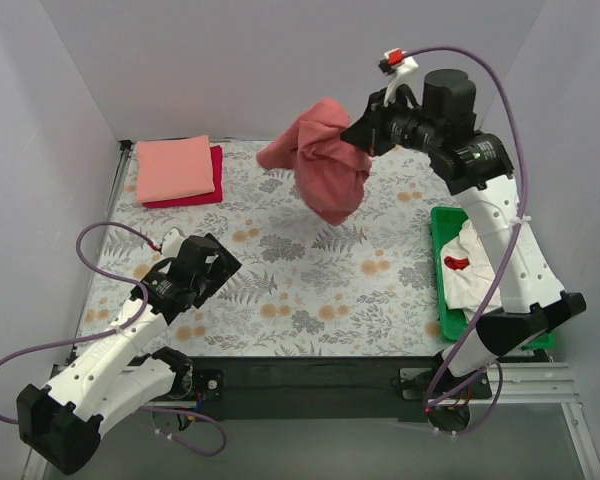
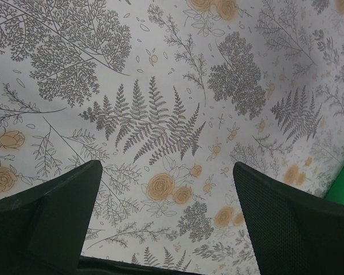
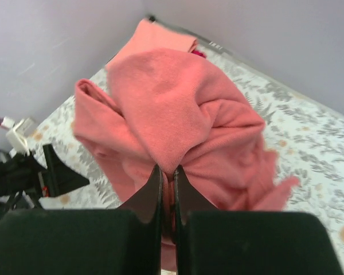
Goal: Fold and stack the t-shirts
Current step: Move the tshirt to the center of the board, then flatten the tshirt out
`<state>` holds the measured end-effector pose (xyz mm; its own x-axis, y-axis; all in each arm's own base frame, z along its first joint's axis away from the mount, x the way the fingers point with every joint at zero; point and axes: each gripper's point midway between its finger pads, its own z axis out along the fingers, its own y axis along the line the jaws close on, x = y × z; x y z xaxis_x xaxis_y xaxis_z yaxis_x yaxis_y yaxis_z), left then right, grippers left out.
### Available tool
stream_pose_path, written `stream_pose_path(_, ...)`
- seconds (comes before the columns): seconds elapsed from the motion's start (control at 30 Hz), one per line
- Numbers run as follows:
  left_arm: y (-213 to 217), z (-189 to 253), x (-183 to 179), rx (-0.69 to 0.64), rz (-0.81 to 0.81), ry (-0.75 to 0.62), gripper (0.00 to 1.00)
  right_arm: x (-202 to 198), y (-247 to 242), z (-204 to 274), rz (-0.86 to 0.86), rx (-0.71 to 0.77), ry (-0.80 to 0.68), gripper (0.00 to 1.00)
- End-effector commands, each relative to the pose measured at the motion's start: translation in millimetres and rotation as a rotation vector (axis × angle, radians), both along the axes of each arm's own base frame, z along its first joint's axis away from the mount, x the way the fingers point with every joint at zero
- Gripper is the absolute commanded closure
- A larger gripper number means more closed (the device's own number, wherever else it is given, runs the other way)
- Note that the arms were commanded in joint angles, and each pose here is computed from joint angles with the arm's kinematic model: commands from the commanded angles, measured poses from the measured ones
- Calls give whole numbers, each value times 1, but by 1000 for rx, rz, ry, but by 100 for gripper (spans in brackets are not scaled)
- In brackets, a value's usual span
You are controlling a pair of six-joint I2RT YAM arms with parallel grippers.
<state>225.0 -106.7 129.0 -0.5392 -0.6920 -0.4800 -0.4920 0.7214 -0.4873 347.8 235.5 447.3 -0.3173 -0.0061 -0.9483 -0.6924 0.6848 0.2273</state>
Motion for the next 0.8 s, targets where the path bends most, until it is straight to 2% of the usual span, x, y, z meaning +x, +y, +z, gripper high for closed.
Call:
stream_pose_path(0.0, 14, 10, -3, 36, 72, 4, 2, -7, 19, -5, 77, -5, -64, 99)
stream_pose_path(0.07, 20, 7, -7, 50, 98, 19, 2, 6, 5, -40, -26, -68, -26, 95)
stream_pose_path(0.1, 21, 6, -8, 51, 101, 25, 2, 11, -3, -98, -71, -147, 77, 91)
stream_pose_path(0.13, 22, 3, -10, 57, 105, 36, 2, 15, -14, -122, -123, -194, 107, 84)
stream_pose_path(0.17, 22, 3, -11, 60, 102, 40, 2, 24, -40, -149, -256, -256, 142, 57)
stream_pose_path(0.2, 23, 1, -12, 63, 104, 48, 2, 21, -60, -196, -323, -329, 228, 44)
stream_pose_path(0.27, 24, -1, -13, 72, 107, 55, 2, 19, -91, -232, -440, -367, 319, 28)
stream_pose_path(0.3, 24, -2, -13, 72, 108, 59, 2, 16, -118, -257, -522, -398, 376, 27)
stream_pose_path(0.37, 21, -6, -13, 71, 99, 74, 2, 13, -137, -261, -597, -403, 390, 26)
stream_pose_path(0.43, 17, -11, -11, 66, 80, 84, 2, 5, -134, -264, -568, -393, 393, 24)
stream_pose_path(0.53, 10, -26, -14, 61, 52, 135, 2, -10, -119, -261, -478, -321, 373, 12)
stream_pose_path(0.57, 9, -30, -14, 61, 49, 147, 2, -17, -113, -255, -441, -286, 359, 2)
stream_pose_path(0.63, 4, -39, -14, 59, 38, 174, 2, -25, -99, -254, -375, -229, 342, 2)
stream_pose_path(0.77, -3, -56, -13, 54, 11, 206, 2, -71, -51, -270, -141, -185, 354, 2)
